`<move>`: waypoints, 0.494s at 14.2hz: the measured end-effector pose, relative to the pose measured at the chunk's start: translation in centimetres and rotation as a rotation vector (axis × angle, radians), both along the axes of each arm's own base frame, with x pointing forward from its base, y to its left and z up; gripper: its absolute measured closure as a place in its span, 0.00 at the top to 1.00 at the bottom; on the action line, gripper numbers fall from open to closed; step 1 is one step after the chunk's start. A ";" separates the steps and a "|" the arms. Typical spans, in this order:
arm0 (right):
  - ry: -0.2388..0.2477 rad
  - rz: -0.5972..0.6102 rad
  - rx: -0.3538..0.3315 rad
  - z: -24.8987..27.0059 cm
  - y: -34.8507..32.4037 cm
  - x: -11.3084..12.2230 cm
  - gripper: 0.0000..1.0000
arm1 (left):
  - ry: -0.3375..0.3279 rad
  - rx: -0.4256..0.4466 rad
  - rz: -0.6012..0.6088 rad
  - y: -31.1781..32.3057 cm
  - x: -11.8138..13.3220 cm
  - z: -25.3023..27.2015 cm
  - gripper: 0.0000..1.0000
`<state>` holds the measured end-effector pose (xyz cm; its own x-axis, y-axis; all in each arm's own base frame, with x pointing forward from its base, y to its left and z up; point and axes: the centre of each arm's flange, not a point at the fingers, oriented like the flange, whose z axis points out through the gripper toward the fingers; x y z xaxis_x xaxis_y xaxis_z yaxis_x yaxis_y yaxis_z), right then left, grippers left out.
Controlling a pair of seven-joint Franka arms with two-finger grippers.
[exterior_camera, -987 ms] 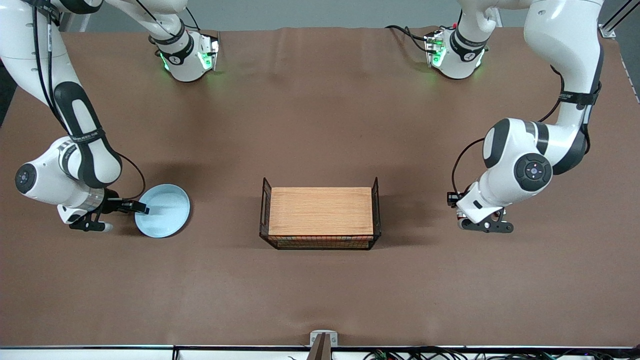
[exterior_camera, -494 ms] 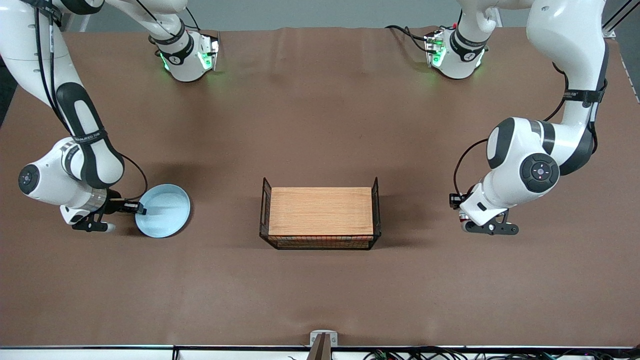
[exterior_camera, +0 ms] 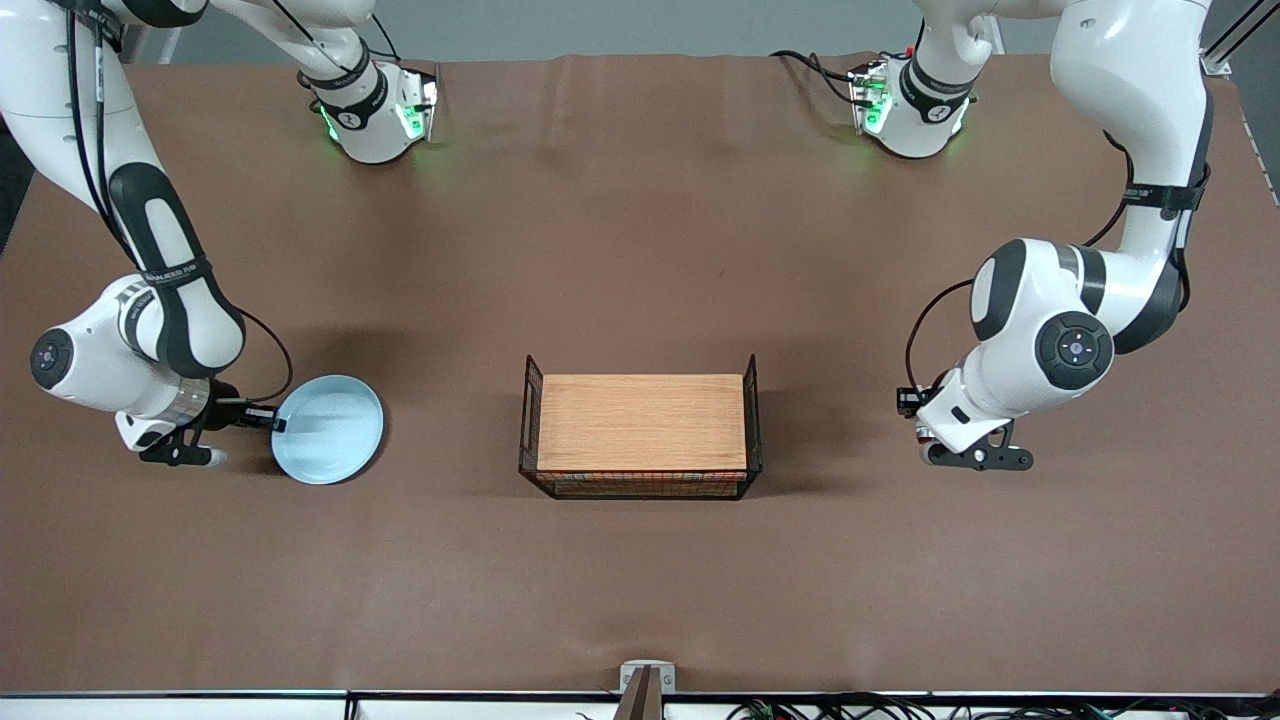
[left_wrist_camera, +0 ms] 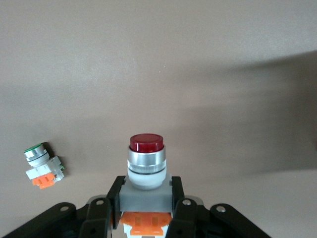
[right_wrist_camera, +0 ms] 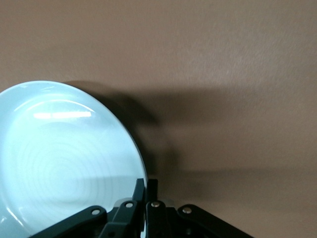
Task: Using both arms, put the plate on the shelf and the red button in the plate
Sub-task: 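Grasp the light blue plate rim with the right gripper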
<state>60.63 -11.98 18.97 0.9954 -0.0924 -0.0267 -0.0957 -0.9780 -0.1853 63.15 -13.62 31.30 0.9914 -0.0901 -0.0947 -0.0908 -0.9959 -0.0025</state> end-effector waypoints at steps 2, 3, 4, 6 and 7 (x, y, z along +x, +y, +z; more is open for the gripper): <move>0.044 0.001 0.033 1.7 0.1 1.0 0.03 | 0.002 0.000 0.000 0.0 0.0 -0.1 0.41; 0.079 -0.003 0.058 3.1 0.1 1.5 0.03 | 0.002 0.000 0.000 0.0 0.0 -0.1 0.41; 0.094 -0.006 0.072 4.8 0.0 2.2 0.03 | 0.002 0.000 0.000 0.0 0.0 -0.1 0.41; 0.076 -0.014 0.081 8.9 -0.2 3.1 0.03 | 0.003 0.001 0.000 0.0 0.0 -0.2 0.41; 0.082 -0.036 0.087 11.0 0.0 3.0 0.03 | 0.004 0.001 0.002 0.0 0.0 -0.2 0.41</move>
